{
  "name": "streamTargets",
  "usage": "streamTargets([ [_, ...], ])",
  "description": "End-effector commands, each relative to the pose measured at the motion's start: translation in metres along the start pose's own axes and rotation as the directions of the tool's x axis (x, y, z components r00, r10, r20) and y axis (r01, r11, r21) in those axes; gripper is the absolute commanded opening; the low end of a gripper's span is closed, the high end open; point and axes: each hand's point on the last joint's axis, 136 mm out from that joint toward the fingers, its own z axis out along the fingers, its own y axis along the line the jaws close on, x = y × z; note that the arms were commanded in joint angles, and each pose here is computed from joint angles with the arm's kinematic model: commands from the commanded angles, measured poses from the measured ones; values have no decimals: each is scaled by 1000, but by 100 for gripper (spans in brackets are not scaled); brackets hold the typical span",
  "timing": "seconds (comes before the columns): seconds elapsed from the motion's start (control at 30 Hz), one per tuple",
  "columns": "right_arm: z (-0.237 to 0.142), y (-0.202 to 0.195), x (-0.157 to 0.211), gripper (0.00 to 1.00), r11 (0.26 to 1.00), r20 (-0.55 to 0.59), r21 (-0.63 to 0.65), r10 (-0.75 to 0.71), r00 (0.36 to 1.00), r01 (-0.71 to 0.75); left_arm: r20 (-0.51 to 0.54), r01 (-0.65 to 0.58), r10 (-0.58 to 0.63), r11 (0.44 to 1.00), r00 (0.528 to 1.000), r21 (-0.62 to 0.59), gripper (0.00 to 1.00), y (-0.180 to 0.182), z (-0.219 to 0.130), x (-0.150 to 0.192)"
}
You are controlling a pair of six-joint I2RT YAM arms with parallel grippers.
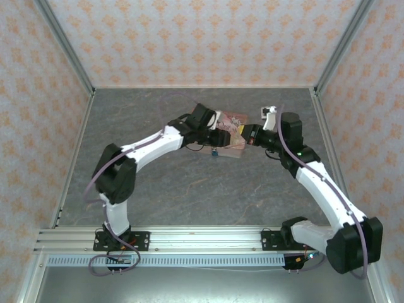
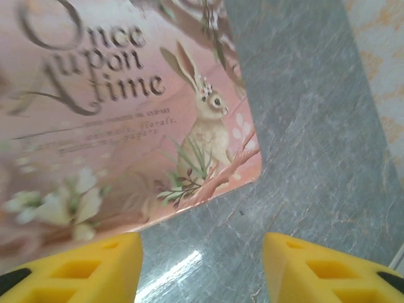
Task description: Unlock a padlock with a key
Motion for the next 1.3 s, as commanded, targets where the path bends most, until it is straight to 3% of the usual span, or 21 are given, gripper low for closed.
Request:
streamTargets([
  [0.0, 13, 6, -6, 0, 996, 14, -88, 27, 1000, -26, 207, -6, 9, 1000, 978, -15, 58, 6, -33, -30],
  [0.13, 41, -15, 1, 0, 994, -36, -80, 78, 996, -81, 272, 10, 4, 999, 962, -50, 69, 24, -45, -16],
  [0.23, 58, -32, 5, 0, 994, -62, -50, 94, 994, -98, 249, 28, -8, 997, 968, -77, 73, 38, -41, 2],
  [0.4, 82, -61, 14, 0, 994, -97, 1, 110, 989, -110, 196, 68, -54, 996, 979, -65, 73, 52, -20, 26],
  [0.57, 96, -84, 16, 0, 985, -90, -28, 168, 982, -171, 186, 126, -116, 991, 976, -39, 73, 60, 0, 35],
  [1.27, 101, -138, 81, 0, 950, -220, 153, 303, 927, -274, 144, 149, -143, 988, 979, -33, 72, 78, 45, 50],
])
